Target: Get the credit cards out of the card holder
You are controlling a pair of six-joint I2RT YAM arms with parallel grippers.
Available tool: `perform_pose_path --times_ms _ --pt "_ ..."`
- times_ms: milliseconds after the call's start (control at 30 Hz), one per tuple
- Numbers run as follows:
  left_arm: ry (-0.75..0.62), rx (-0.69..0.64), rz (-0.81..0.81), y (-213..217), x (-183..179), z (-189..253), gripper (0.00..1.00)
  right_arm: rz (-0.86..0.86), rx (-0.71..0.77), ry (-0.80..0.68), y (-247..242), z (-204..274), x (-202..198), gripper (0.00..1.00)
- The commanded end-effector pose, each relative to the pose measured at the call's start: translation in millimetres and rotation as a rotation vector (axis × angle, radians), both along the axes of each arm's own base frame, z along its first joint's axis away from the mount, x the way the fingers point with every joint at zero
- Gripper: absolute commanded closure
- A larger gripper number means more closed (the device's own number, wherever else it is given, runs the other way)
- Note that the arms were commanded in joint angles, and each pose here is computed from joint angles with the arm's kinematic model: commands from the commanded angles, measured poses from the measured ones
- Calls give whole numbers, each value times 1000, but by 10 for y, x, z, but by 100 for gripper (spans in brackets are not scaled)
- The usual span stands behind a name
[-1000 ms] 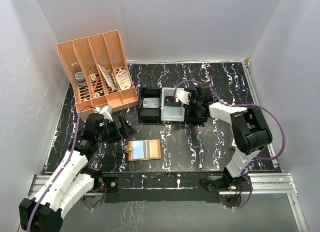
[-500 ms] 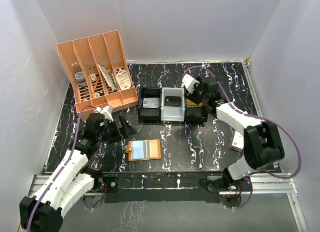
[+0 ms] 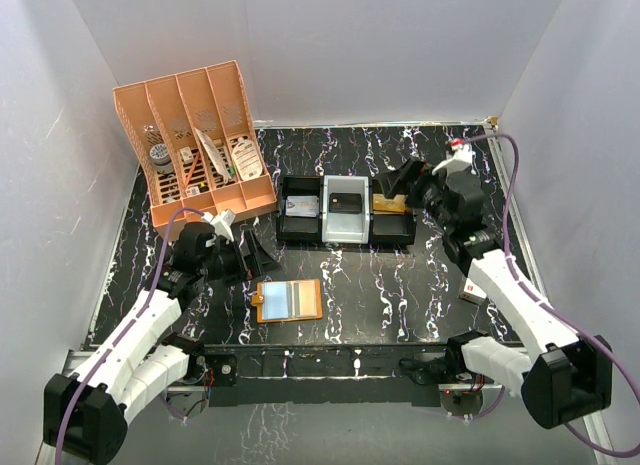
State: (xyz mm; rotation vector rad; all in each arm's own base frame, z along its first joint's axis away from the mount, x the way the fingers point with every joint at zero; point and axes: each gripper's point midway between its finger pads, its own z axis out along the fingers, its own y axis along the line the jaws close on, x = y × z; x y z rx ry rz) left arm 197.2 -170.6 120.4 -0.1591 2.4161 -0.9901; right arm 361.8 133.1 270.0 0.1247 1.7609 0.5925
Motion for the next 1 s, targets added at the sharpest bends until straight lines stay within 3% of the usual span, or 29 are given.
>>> perform_pose_path --times_ms 0,133,400,567,967 --pt "-1 -35 -39 -68 -11 48 1 163 377 160 426 -210 -362 2" --pt "94 10 -29 -24 -62 -199 2 290 502 395 1002 -671 -748 21" --pt "239 108 -15 60 -81 -536 10 269 260 721 1930 -1596 -1384 53" --pt "279 141 -11 94 -96 -626 19 296 171 858 2156 -1995 -1590 59" --pt "372 198 4 156 -132 -872 38 277 121 926 2128 -2234 -1663 63"
